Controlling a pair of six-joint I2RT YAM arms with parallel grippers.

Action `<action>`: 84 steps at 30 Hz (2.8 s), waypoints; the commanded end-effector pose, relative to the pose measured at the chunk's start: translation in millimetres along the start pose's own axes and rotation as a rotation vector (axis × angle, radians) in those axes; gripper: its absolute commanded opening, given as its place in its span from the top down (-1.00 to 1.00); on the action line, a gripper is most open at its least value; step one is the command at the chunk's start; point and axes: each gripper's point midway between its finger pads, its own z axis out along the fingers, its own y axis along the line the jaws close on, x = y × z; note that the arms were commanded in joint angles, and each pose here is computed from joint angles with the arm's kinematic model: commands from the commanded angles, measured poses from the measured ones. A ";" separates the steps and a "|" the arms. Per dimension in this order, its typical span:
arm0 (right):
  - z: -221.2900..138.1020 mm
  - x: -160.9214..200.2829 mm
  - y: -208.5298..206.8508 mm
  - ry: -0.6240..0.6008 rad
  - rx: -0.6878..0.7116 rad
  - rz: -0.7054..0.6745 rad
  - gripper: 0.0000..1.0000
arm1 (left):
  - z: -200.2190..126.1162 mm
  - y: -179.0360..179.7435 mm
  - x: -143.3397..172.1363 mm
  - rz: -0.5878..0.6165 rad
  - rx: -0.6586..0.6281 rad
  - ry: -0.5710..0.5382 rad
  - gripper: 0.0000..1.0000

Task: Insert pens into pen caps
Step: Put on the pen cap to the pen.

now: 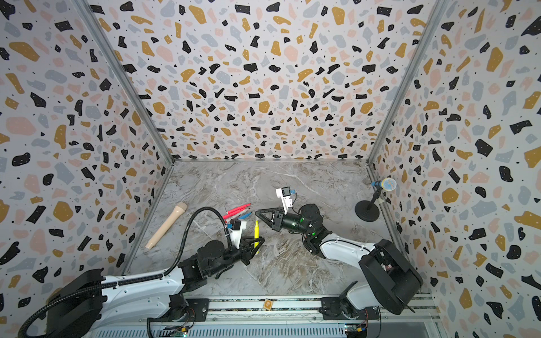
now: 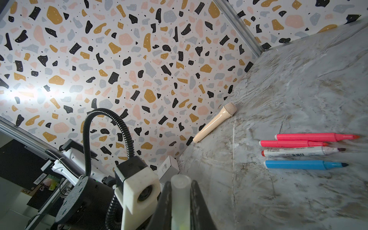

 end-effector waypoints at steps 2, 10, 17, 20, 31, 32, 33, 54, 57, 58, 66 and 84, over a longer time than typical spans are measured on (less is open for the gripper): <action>4.2 -1.5 6.3 0.003 -0.025 -0.001 1.00 | -2.6 -22.5 -27.3 -0.006 0.081 -0.101 1.00; 3.2 -0.7 8.3 0.006 -0.033 -0.005 1.00 | -3.4 -21.8 -28.0 -0.006 0.076 -0.104 1.00; -7.6 21.2 18.6 0.022 -0.077 -0.037 1.00 | -9.2 -23.0 -42.9 -0.030 0.065 -0.159 1.00; -13.5 31.5 21.6 0.029 -0.094 -0.045 1.00 | -9.9 -25.8 -47.8 -0.031 0.069 -0.170 1.00; -9.4 66.4 28.0 0.162 -0.094 -0.129 1.00 | -16.1 -33.9 -59.2 -0.018 0.094 -0.205 1.00; -9.4 71.6 27.7 0.178 -0.092 -0.135 1.00 | -18.0 -36.2 -62.0 -0.018 0.103 -0.215 1.00; -9.7 75.5 27.9 0.189 -0.092 -0.139 1.00 | -19.8 -38.4 -64.5 -0.016 0.113 -0.225 1.00; -28.6 145.2 21.6 0.440 -0.060 -0.202 1.00 | -53.2 -78.9 -121.2 0.066 0.240 -0.378 1.00; -32.9 155.5 19.6 0.474 -0.040 -0.206 1.00 | -52.9 -77.7 -126.0 0.070 0.228 -0.382 1.00; -34.9 157.2 18.8 0.479 -0.034 -0.207 1.00 | -54.1 -77.6 -128.0 0.071 0.228 -0.389 1.00; -47.7 164.5 15.0 0.503 0.008 -0.220 1.00 | -62.0 -68.1 -138.2 0.056 0.206 -0.435 1.00; -56.6 192.8 8.3 0.609 0.048 -0.253 1.00 | -67.0 -64.0 -150.6 0.049 0.215 -0.464 1.00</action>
